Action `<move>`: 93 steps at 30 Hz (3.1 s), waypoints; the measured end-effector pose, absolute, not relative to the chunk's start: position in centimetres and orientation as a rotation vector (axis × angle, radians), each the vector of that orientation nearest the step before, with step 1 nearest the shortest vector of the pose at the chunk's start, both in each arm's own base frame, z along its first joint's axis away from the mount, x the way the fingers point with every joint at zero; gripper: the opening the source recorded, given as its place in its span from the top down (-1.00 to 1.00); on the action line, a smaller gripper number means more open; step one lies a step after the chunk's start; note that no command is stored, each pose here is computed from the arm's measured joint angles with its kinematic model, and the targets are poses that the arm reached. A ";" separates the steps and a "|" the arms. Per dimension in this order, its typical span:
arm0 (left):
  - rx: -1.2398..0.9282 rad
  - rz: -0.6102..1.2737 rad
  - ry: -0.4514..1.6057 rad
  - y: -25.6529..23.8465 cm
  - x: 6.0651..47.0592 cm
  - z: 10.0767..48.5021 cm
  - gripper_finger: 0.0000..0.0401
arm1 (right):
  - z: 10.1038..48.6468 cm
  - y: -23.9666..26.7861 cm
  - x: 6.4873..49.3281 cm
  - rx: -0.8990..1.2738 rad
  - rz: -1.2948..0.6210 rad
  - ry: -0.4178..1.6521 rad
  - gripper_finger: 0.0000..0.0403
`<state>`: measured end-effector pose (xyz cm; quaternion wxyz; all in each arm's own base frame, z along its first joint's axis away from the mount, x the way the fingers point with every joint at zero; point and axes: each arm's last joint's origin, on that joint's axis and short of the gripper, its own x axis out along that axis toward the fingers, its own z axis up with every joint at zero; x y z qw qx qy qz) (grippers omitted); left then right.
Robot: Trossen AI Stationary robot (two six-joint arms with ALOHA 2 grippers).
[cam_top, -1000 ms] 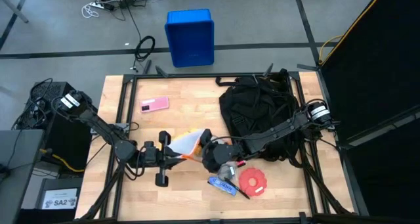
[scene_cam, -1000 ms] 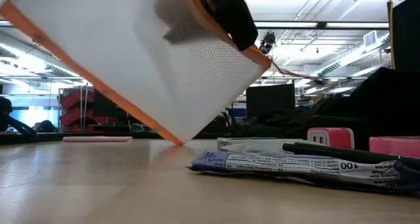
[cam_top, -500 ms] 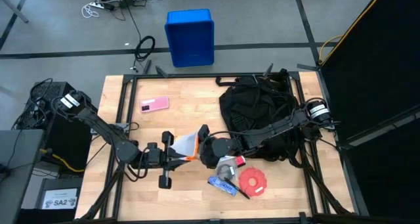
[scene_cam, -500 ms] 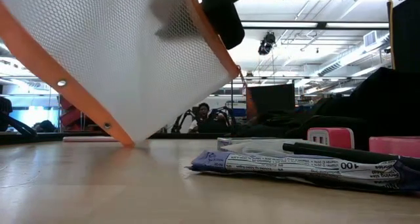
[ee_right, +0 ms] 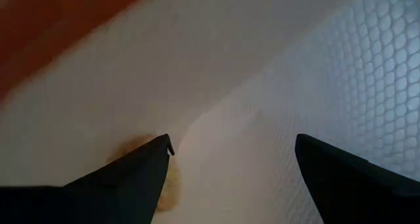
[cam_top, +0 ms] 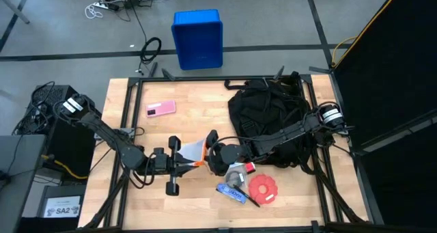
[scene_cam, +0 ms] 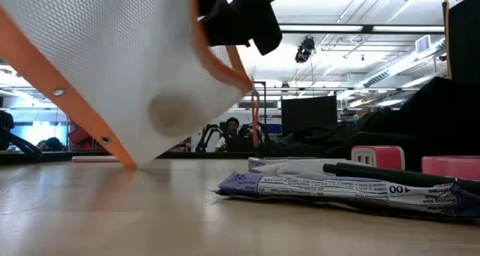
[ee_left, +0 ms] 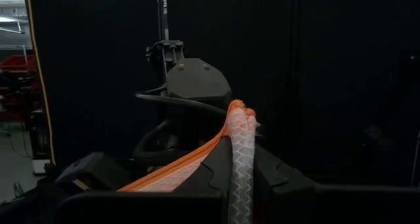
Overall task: Unpack backpack
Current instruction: Adjust the zip bag
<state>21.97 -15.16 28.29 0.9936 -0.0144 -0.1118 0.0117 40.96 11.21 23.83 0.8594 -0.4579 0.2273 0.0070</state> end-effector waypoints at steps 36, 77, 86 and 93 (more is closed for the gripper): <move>-0.025 0.029 -0.203 -15.2 22.0 28.0 1.00 | 19.4 13.9 33.0 -0.381 -0.091 0.868 -0.03; -0.020 0.074 -0.190 -15.0 22.0 27.9 1.00 | 13.1 12.2 35.7 0.296 0.180 0.600 0.10; -0.018 0.076 -0.187 -15.0 22.1 27.9 1.00 | 11.4 12.5 36.4 0.339 0.172 0.593 0.09; -0.018 0.079 -0.186 -15.0 22.1 27.9 1.00 | 11.0 13.2 38.3 0.344 0.187 0.578 0.05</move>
